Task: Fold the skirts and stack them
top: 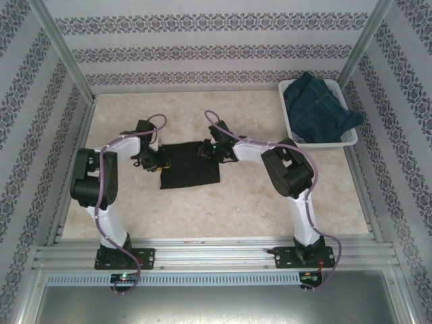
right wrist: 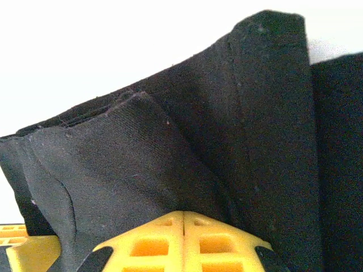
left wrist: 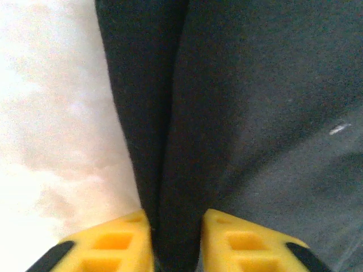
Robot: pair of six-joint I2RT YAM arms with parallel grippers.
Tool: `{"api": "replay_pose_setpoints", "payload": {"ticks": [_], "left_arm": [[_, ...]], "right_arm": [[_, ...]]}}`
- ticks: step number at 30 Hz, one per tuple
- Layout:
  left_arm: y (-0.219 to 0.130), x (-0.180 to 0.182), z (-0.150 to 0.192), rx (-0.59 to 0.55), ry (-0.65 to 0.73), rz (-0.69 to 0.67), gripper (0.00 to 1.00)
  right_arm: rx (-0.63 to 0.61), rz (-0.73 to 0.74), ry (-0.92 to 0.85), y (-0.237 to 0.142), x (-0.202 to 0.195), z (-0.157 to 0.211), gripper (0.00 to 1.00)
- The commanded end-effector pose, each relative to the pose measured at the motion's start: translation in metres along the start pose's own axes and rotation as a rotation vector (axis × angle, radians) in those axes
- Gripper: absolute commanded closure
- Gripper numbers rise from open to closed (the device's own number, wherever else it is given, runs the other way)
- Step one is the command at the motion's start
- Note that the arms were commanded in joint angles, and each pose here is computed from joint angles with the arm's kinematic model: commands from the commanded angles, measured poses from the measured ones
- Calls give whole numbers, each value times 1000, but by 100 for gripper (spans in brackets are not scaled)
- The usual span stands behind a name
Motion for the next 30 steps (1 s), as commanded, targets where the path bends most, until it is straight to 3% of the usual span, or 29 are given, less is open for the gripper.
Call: {"api": "replay_pose_setpoints", "payload": {"ticks": [1, 4, 6, 9, 13, 15, 22, 26, 30], "left_arm": [[-6, -4, -4, -19, 21, -36, 91], [-9, -2, -12, -40, 22, -95, 100], [-8, 1, -16, -46, 20, -137, 100], [-8, 8, -25, -72, 18, -236, 100], [-6, 12, -53, -102, 44, -300, 100], [-5, 17, -74, -117, 66, -337, 100], [-36, 42, -163, -189, 186, -419, 100], [-63, 72, -207, -254, 154, -394, 100], [-75, 88, -237, -282, 198, -386, 100]], "right_arm": [[35, 66, 38, 6, -15, 17, 100], [-1, 18, 31, -4, -5, 11, 100], [-44, -41, 5, -19, 8, 2, 98], [-161, -103, -56, -67, 26, -18, 72], [-327, 29, -96, -144, 14, -39, 39], [-414, 106, -93, -181, 1, -45, 5], [-770, 357, -119, -296, -29, -29, 2], [-828, 438, -109, -333, -45, -12, 2], [-838, 456, -106, -345, -55, -4, 2]]}}
Point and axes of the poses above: each hand's point on the last joint's axis, 136 mm out from that joint toward the fingers, its own y axis out along the fingers, its own x axis along the line the jaws close on, z = x × y, the point moved 7 cm from there along -y, back along the fingers, and after that the axes turned 6 degrees about -y, right-handed, at the moved point
